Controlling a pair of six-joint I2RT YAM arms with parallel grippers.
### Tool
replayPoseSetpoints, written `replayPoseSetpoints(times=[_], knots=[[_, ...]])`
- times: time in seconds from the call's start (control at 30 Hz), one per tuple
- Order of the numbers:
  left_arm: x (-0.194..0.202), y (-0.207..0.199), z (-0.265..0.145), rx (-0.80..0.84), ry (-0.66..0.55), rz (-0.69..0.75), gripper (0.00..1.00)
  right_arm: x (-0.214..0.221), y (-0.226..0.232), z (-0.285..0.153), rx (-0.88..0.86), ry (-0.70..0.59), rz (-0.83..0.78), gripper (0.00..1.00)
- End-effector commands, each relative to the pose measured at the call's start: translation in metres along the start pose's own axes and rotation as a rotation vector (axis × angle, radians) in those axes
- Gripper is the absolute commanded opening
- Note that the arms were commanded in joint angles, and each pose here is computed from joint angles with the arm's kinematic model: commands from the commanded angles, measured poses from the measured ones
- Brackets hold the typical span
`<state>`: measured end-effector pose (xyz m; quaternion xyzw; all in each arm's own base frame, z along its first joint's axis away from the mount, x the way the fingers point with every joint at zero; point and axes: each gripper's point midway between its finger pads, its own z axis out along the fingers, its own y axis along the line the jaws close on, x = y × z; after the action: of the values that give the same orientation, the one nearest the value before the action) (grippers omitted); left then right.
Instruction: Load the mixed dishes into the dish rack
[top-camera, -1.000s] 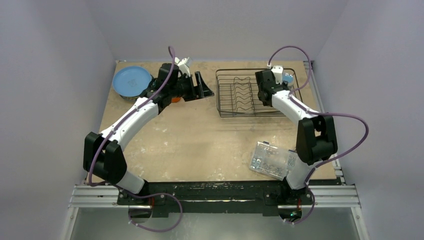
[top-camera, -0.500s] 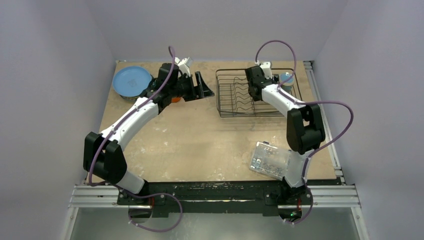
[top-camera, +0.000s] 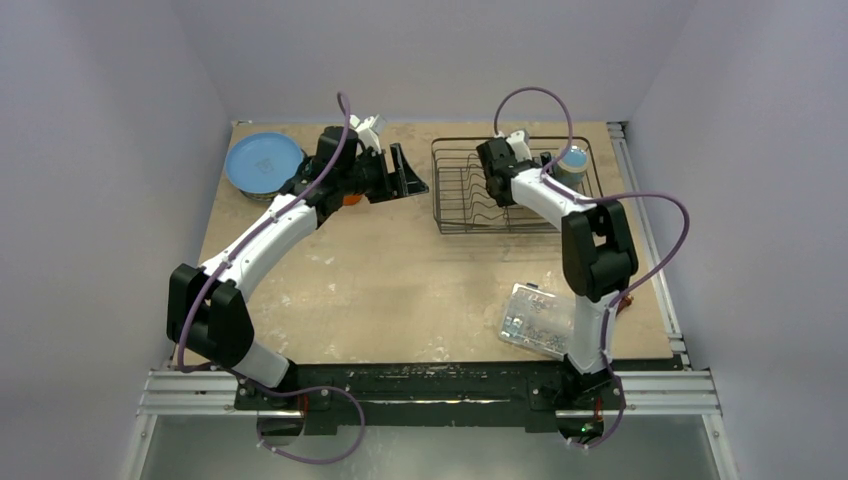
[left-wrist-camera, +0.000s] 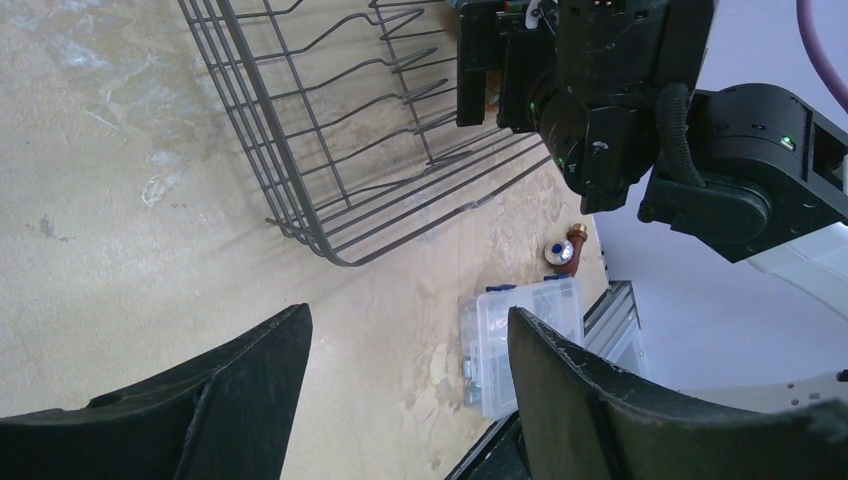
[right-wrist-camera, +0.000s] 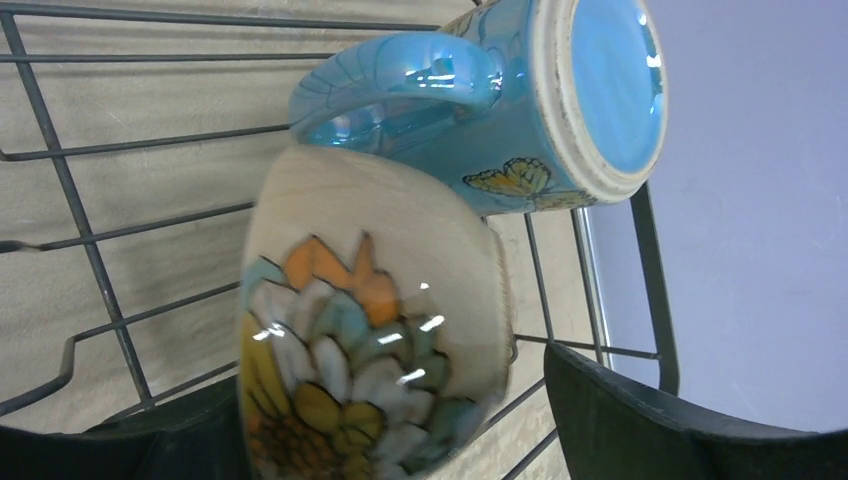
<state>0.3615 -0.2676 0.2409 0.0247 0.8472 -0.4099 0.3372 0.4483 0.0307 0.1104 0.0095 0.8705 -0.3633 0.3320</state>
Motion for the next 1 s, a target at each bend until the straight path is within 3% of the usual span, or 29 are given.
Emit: replayPoseSetpoints(times=[0.0,0.2,0.67,0.8,0.97], knots=[[-0.017,-0.014,-0.003,0.034,-0.040,0.024,0.71,-0.024,-0.015,-0.018,-0.010,-0.068,0.090,0.90],[-0.017,-0.014,-0.003,0.036,-0.040,0.026,0.71,-0.024,-0.010,-0.029,-0.111,-0.078,0.124,0.96],[-0.018,-0.015,-0.004,0.038,-0.040,0.031,0.71,-0.014,-0.004,-0.070,-0.360,-0.097,0.245,0.97],[-0.017,-0.014,-0.003,0.037,-0.038,0.030,0.71,-0.031,-0.003,-0.084,-0.457,-0.145,0.352,0.97],[-0.017,-0.013,-0.003,0.031,-0.038,0.036,0.71,-0.068,-0.014,-0.091,-0.508,-0.210,0.547,0.89]])
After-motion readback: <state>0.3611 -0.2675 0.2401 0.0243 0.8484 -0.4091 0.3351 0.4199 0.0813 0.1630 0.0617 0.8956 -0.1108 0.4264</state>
